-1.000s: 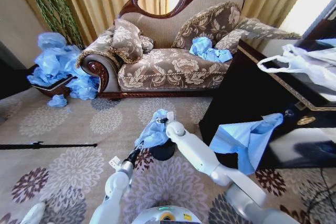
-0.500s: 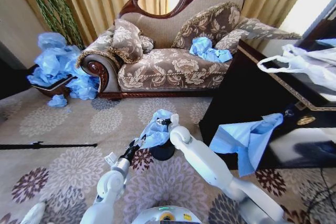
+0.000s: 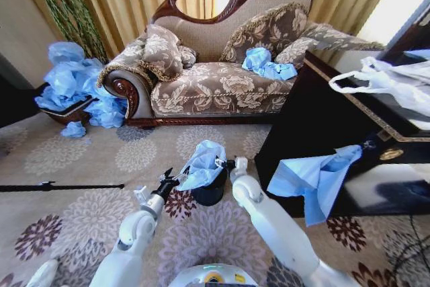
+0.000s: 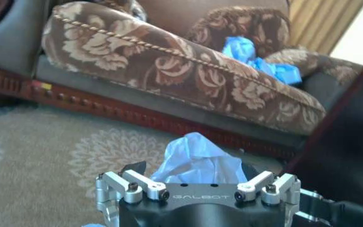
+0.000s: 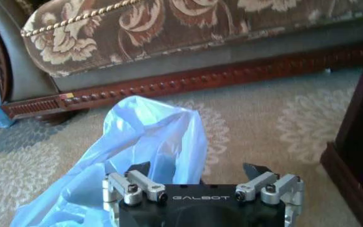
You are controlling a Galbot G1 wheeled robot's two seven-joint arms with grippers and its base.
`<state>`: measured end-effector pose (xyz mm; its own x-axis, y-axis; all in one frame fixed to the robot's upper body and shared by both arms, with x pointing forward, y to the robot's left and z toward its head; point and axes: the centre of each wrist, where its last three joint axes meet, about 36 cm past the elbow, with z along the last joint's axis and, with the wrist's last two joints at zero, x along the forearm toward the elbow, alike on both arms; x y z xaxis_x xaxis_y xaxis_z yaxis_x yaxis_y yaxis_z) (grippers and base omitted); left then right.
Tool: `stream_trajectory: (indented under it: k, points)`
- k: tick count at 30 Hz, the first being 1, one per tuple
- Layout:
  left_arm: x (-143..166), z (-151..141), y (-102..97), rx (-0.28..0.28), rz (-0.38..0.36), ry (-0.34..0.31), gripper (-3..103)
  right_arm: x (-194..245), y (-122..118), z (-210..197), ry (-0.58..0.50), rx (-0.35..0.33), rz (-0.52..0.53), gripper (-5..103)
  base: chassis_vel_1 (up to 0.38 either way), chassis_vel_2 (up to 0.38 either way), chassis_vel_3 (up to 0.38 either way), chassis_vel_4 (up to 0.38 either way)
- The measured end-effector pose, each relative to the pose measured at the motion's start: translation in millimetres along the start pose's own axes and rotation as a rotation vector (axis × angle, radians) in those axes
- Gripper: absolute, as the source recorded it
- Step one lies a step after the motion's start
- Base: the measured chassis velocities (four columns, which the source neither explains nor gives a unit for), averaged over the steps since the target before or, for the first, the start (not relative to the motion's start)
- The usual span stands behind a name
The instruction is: Place a garbage bag over the trash bin.
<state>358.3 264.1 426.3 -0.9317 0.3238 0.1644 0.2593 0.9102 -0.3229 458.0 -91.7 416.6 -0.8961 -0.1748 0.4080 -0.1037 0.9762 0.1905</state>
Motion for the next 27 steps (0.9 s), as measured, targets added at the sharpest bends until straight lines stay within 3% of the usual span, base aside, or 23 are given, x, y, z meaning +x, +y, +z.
stream_trajectory:
  k: [2, 3, 4, 6, 7, 10, 14, 17, 20, 23, 27]
  points:
    - [-2.2, -4.8, 5.8, -0.047, 0.016, 0.008, 100, -3.1, 6.2, 5.9, -0.007, -0.03, 0.004, 88, 0.0, 0.0, 0.0, 0.0]
    - [-2.9, -7.3, 8.0, -0.06, 0.019, 0.009, 100, -4.9, 8.7, 6.3, -0.01, -0.041, 0.004, 88, 0.0, 0.0, 0.0, 0.0]
    - [-2.9, -7.3, 8.0, -0.06, 0.019, 0.009, 100, -4.9, 8.7, 6.3, -0.01, -0.041, 0.004, 88, 0.0, 0.0, 0.0, 0.0]
    - [-3.4, -10.9, 11.3, -0.078, 0.022, 0.012, 100, -8.6, 13.7, 6.8, -0.01, -0.063, 0.004, 77, 0.0, 0.0, 0.0, 0.0]
    - [-3.4, -10.9, 11.3, -0.078, 0.022, 0.012, 100, -8.6, 13.7, 6.8, -0.01, -0.063, 0.004, 77, 0.0, 0.0, 0.0, 0.0]
    - [-3.0, -11.1, 12.7, -0.077, 0.026, 0.021, 100, -9.9, 18.5, 8.3, -0.015, -0.072, 0.001, 61, 0.0, 0.0, 0.0, 0.0]
    - [-3.1, -8.9, 12.1, -0.071, 0.029, 0.027, 100, -9.2, 22.1, 9.5, -0.014, -0.069, -0.007, 54, 0.0, 0.0, 0.0, 0.0]
    - [-3.8, -6.9, 11.2, -0.065, 0.029, 0.03, 100, -11.5, 27.3, 13.7, -0.004, -0.059, -0.012, 43, 0.0, 0.0, 0.0, 0.0]
    - [-3.9, -6.9, 11.1, -0.063, 0.029, 0.03, 100, -13.1, 28.6, 15.6, 0.001, -0.053, -0.012, 41, 0.0, 0.0, 0.0, 0.0]
    - [-3.4, -6.7, 11.5, -0.062, 0.028, 0.029, 100, -15.9, 30.8, 18.5, 0.008, -0.04, -0.014, 27, 0.0, 0.0, 0.0, 0.0]
    - [-2.6, -6.5, 11.5, -0.058, 0.026, 0.027, 100, -18.6, 31.5, 20.4, 0.011, -0.03, -0.01, 20, 0.0, 0.0, 0.0, 0.0]
